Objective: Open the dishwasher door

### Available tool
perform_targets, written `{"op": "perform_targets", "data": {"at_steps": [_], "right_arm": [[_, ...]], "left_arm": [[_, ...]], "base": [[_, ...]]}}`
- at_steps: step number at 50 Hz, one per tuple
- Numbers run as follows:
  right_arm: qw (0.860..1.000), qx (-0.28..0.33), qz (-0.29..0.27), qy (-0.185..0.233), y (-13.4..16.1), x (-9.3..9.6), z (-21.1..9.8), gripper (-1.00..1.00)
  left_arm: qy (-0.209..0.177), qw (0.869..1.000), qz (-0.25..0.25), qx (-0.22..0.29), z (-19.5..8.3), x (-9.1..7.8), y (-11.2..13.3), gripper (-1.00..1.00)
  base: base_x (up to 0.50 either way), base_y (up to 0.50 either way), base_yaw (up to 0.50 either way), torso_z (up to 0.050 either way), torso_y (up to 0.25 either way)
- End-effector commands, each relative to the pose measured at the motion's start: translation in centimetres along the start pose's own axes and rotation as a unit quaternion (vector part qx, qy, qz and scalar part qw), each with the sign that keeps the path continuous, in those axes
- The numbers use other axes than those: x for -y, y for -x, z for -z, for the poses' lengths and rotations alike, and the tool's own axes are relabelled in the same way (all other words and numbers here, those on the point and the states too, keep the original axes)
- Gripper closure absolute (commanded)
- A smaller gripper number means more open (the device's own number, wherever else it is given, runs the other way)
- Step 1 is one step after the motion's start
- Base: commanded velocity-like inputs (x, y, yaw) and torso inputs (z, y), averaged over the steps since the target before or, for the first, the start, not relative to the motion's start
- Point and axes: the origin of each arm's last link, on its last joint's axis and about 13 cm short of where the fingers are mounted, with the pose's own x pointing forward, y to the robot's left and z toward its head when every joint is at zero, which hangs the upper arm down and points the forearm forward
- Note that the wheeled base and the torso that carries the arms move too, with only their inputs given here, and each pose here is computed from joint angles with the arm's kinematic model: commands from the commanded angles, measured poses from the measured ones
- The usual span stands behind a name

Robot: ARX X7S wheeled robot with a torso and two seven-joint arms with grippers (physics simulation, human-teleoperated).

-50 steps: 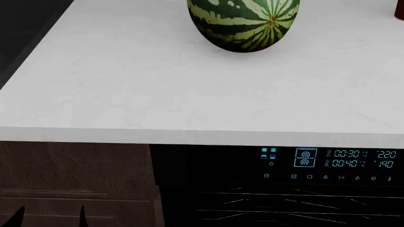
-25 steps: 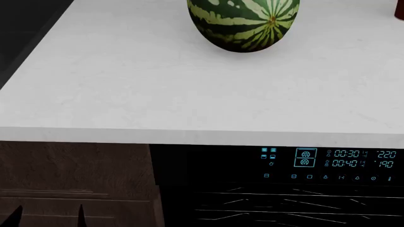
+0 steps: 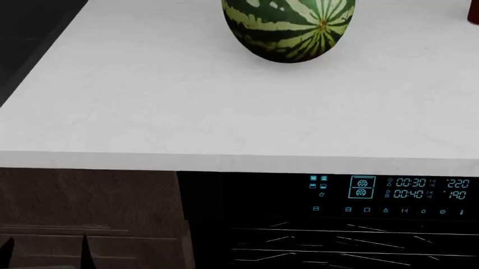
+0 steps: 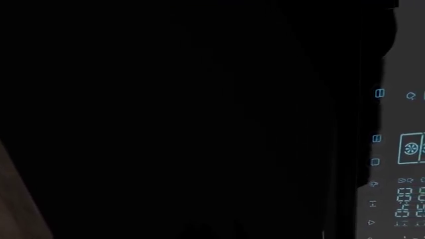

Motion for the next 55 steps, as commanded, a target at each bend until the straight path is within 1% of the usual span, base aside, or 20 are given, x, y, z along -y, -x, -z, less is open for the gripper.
{"op": "perform_targets", "data": {"at_steps": [1,7,26,34,45,55], "right_arm": [[0.988,-0.012,-0.142,-0.064,2.2,-4.2,-0.5,1.00],[0.986,-0.019,-0.154,-0.063,2.7,-4.9,-0.3,1.00],[0.974,-0.059,-0.210,-0.063,4.8,-8.6,1.3,1.00],[0.967,-0.076,-0.231,-0.068,4.5,-10.2,2.1,1.00],[0.962,-0.091,-0.249,-0.065,4.8,-11.4,2.6,1.00],[0.955,-0.111,-0.270,-0.053,5.1,-12.5,3.5,1.00]], "left_arm": [[0.021,1.000,0.007,0.009,-0.4,-0.2,0.0,-1.00],[0.021,1.000,0.008,0.009,-0.4,-0.1,0.0,-1.00],[0.021,1.000,-0.001,0.015,-0.8,-0.5,-0.1,-1.00],[0.021,1.000,0.000,0.015,-0.7,-0.4,0.0,-1.00],[0.021,1.000,0.000,0.015,-0.7,-0.4,0.0,-1.00],[0.021,1.000,0.000,0.015,-0.7,-0.4,0.1,-1.00]], "base": [[0.00,0.00,0.00,0.000,0.000],[0.00,0.00,0.00,0.000,0.000],[0.00,0.00,0.00,-0.002,0.000],[0.00,0.00,0.00,-0.004,0.000],[0.01,0.00,0.00,-0.005,0.000],[0.01,0.00,0.00,-0.006,0.000]]}}
